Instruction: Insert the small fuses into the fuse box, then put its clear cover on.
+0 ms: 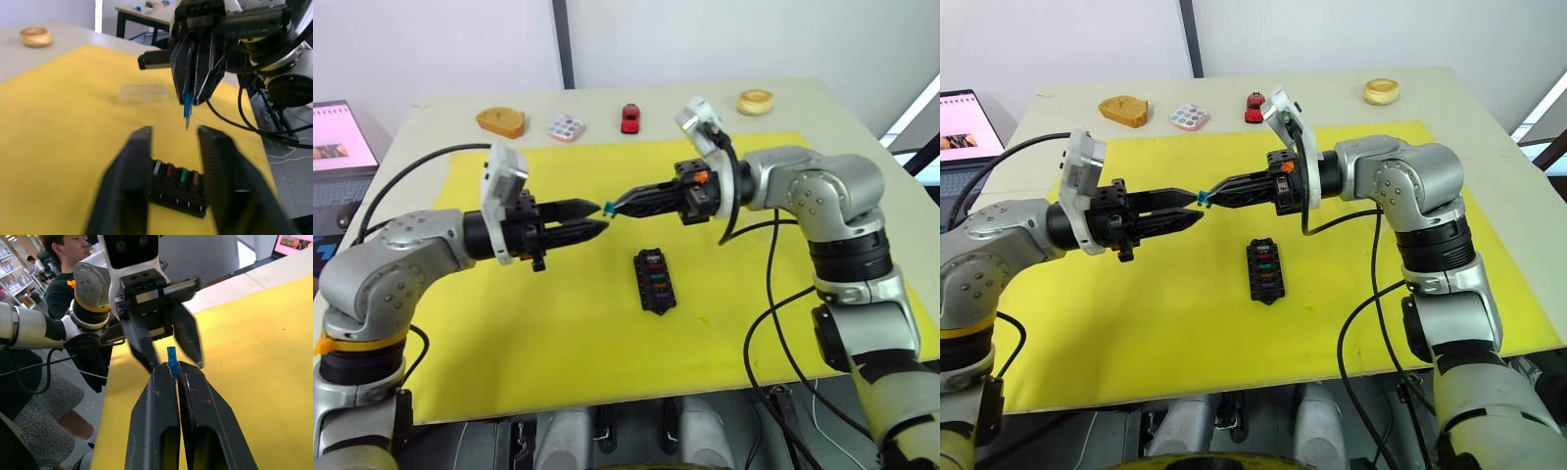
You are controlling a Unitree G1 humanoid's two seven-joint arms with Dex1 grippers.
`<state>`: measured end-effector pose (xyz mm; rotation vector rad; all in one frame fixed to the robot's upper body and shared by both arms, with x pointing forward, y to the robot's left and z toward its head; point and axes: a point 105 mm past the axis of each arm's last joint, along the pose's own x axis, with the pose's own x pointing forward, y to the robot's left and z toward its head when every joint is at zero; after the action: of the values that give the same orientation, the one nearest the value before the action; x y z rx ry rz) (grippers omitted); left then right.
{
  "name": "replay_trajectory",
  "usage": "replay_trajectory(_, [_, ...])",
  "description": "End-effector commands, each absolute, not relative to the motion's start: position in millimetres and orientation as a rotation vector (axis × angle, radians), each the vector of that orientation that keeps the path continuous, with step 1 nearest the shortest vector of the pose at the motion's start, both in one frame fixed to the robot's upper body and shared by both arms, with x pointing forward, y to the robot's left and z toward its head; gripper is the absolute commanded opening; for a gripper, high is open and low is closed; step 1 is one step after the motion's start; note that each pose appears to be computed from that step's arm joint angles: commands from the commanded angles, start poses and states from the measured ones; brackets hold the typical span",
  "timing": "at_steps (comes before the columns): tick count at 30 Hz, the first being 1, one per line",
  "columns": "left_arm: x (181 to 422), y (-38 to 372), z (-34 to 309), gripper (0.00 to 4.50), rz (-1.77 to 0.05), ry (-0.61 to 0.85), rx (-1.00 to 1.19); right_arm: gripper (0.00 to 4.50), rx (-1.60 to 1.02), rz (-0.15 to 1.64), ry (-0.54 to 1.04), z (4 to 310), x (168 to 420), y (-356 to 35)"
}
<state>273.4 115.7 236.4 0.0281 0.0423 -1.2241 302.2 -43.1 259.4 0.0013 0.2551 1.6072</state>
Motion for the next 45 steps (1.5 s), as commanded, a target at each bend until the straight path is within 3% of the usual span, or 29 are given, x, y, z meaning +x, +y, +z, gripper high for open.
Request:
replay_trajectory(1, [274.1, 129.4, 246.7, 3.57, -1.161, -0.019, 0.087, 0.00, -0.008, 1.601, 0.190, 270.7, 302.2, -48.0])
replay_trajectory(3, [285.1, 141.5, 244.4, 4.48, -1.062, -0.027, 0.137, 0.00, -0.014, 1.572, 0.160, 272.3, 308.6, -51.0])
replay_trajectory(9, [286.5, 159.3, 231.8, 4.48, -1.017, 0.004, 0.188, 0.00, -0.059, 1.521, 0.056, 273.7, 322.0, -58.5])
replay_trajectory(21, [270.6, 193.3, 218.5, 4.48, -0.942, 0.091, 0.239, 0.00, -0.316, 1.499, 0.118, 251.5, 333.3, -91.8])
replay_trajectory(34, [242.2, 176.0, 205.8, 4.48, -1.014, 0.134, 0.310, 0.00, -0.429, 1.552, 0.150, 213.6, 333.9, -101.0])
replay_trajectory(45, [236.7, 161.7, 194.2, 4.48, -1.071, 0.157, 0.386, 0.00, -0.513, 1.554, 0.078, 181.9, 339.7, -92.0])
